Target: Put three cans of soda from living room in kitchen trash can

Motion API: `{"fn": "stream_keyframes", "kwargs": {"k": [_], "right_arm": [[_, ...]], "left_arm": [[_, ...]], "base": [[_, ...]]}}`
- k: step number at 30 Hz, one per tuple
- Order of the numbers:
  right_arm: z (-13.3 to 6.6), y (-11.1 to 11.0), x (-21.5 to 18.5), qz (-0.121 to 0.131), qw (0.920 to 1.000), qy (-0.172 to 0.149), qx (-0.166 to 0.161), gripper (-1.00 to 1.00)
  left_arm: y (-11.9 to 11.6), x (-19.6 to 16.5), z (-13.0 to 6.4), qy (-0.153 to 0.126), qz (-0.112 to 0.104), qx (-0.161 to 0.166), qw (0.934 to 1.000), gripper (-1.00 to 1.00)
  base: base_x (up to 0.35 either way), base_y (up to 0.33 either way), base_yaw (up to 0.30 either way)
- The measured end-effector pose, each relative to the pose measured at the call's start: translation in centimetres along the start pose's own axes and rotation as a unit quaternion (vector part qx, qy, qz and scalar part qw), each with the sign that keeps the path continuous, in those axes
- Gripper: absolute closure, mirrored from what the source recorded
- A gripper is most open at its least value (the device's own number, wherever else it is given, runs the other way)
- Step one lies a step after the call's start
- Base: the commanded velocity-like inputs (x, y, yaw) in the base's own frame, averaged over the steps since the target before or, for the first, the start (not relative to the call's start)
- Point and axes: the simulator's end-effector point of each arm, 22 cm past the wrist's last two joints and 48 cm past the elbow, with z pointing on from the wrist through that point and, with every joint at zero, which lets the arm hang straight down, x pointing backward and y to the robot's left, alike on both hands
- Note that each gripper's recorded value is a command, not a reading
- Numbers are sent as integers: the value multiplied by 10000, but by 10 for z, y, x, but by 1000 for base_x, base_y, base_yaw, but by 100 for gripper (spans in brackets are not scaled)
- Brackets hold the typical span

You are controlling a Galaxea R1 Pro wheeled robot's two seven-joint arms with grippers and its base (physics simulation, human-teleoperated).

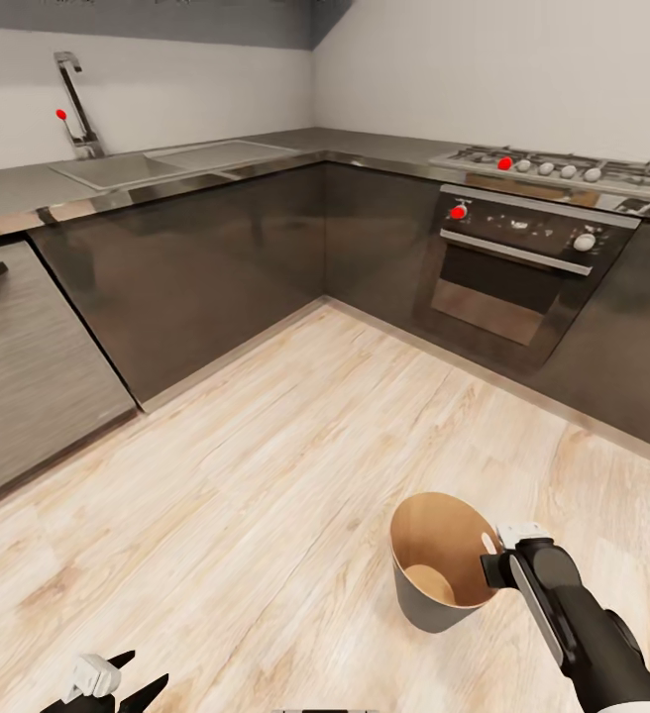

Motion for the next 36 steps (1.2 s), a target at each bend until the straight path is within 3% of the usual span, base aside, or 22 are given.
{"fn": "stream_keyframes", "kwargs": {"k": [36], "right_arm": [[-24, -6, -18, 60, 9995, -297, 16, 100]], "left_arm": [[-5, -20, -6, -252, 157, 12, 9996, -100]], "base": [[0, 0, 0]]}}
